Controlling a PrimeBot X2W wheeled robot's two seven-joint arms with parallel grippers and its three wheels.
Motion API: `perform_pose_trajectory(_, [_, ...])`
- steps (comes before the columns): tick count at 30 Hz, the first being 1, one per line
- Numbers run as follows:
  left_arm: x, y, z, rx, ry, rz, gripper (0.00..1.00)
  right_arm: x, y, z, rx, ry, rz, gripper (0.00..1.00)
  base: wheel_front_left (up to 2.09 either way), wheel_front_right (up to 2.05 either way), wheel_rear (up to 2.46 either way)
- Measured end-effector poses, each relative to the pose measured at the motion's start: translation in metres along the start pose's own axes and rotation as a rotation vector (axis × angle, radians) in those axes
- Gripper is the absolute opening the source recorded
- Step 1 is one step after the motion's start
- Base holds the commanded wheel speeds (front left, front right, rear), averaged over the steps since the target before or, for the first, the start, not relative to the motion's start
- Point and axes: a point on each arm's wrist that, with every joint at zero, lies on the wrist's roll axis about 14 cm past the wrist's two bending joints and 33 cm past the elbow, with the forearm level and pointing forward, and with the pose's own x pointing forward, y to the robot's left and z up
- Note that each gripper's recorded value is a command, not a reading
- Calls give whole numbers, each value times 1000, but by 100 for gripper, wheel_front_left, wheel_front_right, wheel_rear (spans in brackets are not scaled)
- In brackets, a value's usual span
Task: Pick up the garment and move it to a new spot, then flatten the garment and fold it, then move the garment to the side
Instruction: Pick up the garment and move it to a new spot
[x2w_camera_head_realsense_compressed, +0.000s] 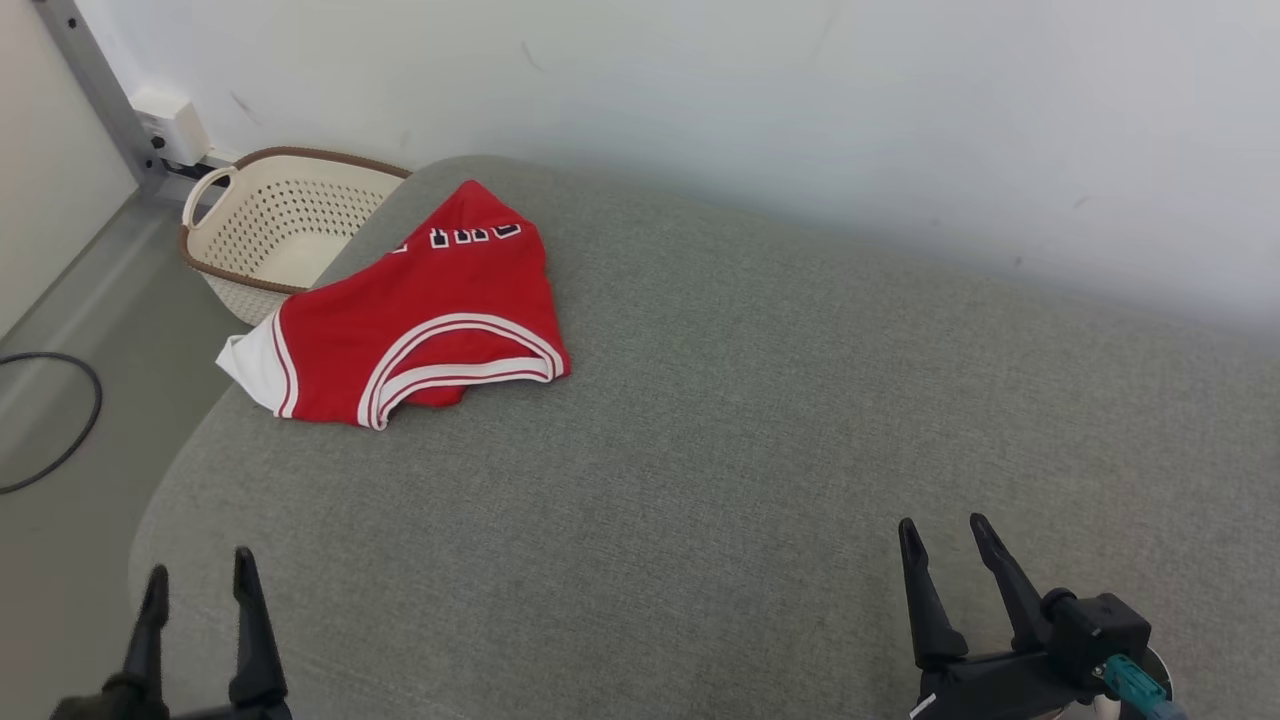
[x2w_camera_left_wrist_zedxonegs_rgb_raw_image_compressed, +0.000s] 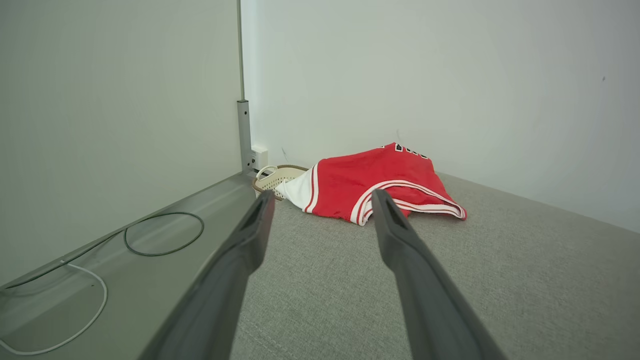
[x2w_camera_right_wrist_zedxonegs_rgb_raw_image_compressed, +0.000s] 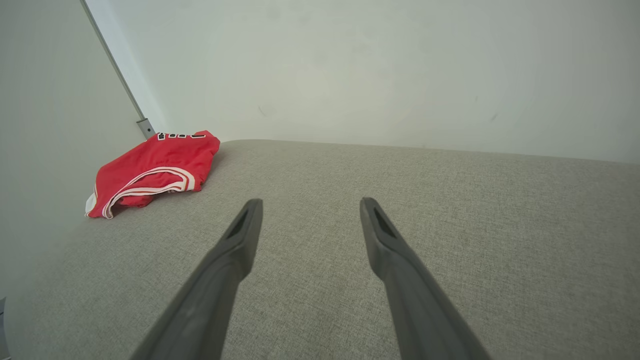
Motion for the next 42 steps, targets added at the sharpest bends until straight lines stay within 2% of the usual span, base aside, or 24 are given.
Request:
perform_pose_trajectory(6, [49, -17, 34, -5, -122, -64, 100, -1, -10, 4, -10, -12, -19, 100, 0, 0, 0])
perform_pose_trajectory(10, [79, -25, 49, -60, -173, -75, 100, -4, -19, 5, -15, -17, -40, 100, 0, 0, 0])
perform_pose_trajectory(21, [151, -82, 45, -87, -146, -216, 100, -14, -48, 10, -16, -33, -127, 100, 0, 0, 0])
perform_pose_trajectory(27, [189, -116, 33, -154, -81, -273, 100, -23, -70, 8, -13, -32, -193, 100, 0, 0, 0])
perform_pose_trajectory(30, [205, -127, 22, -144, -39, -289, 100, -28, -81, 4, -10, -23, -224, 100, 0, 0, 0])
perform_pose_trajectory(42, [238, -157, -67, -16, 269, -338, 100, -39, -110, -9, -1, 6, -306, 100, 0, 0, 0])
